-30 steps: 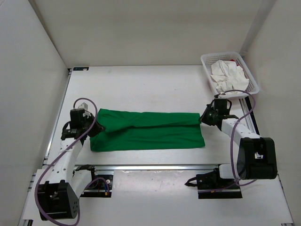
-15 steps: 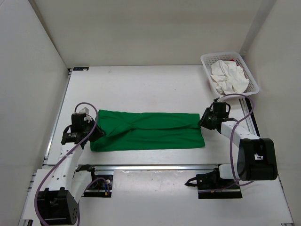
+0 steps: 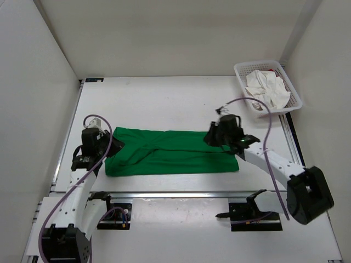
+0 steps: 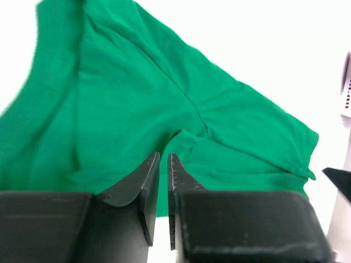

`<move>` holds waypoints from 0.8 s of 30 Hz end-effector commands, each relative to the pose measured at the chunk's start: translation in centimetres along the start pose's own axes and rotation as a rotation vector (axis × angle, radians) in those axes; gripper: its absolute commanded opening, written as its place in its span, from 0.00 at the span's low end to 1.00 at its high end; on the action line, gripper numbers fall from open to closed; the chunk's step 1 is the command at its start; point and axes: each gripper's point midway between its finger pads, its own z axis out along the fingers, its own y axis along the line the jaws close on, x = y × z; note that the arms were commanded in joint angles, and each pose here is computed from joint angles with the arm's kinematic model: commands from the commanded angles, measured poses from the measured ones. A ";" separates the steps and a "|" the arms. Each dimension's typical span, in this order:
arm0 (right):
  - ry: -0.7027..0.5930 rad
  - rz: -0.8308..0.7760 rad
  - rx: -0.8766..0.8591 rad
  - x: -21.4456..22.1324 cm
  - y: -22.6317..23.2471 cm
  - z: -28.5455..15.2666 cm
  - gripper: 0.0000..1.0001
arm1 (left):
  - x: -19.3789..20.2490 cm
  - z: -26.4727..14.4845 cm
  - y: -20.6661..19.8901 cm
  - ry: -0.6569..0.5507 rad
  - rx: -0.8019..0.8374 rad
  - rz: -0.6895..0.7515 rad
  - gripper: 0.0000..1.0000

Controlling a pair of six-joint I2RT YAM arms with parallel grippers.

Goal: Fold and stack the t-shirts
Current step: Fold the other side of the tshirt into a rectangle

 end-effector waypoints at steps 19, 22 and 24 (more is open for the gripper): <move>0.160 -0.331 -0.577 2.4 25.6 10.3 0.38 | -0.3 11.1 4.7 0.108 -0.045 -0.376 0.18; 0.205 -0.366 -0.560 3.6 25.9 12.0 0.39 | 0.4 11.2 5.5 0.121 -0.049 -0.395 0.17; 0.247 -0.375 -0.559 5.0 26.0 12.9 0.40 | 0.5 11.2 5.7 0.118 -0.052 -0.402 0.17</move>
